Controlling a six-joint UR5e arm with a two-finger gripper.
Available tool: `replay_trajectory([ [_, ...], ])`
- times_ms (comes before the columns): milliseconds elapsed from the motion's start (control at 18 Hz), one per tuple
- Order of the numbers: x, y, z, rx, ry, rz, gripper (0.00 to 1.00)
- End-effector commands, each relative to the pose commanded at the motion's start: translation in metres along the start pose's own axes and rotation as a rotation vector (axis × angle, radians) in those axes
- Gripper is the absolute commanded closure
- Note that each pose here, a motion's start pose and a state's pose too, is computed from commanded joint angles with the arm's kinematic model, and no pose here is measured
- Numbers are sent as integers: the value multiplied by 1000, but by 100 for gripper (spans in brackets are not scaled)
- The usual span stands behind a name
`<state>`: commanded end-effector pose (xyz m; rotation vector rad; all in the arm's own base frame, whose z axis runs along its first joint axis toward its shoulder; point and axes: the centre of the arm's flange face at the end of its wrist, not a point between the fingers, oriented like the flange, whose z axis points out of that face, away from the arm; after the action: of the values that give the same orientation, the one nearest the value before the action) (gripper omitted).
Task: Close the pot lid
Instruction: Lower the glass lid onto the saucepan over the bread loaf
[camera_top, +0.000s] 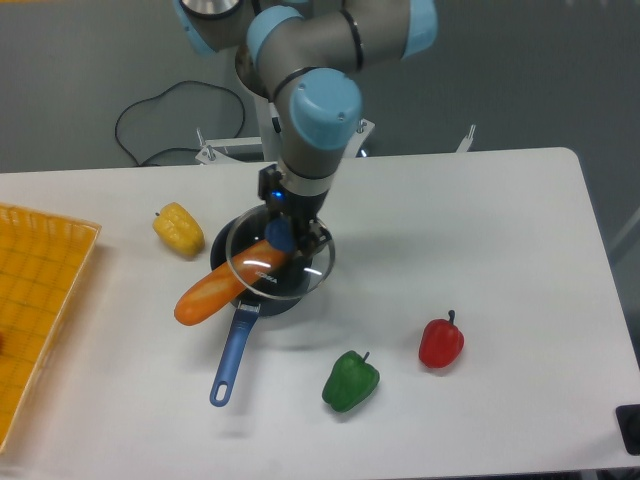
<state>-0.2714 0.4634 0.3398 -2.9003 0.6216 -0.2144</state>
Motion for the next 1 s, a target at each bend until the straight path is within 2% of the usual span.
replay_trajectory([
  [667,11,8,18,0,9,3,51],
  [1000,12,5,18,41,22,2,51],
])
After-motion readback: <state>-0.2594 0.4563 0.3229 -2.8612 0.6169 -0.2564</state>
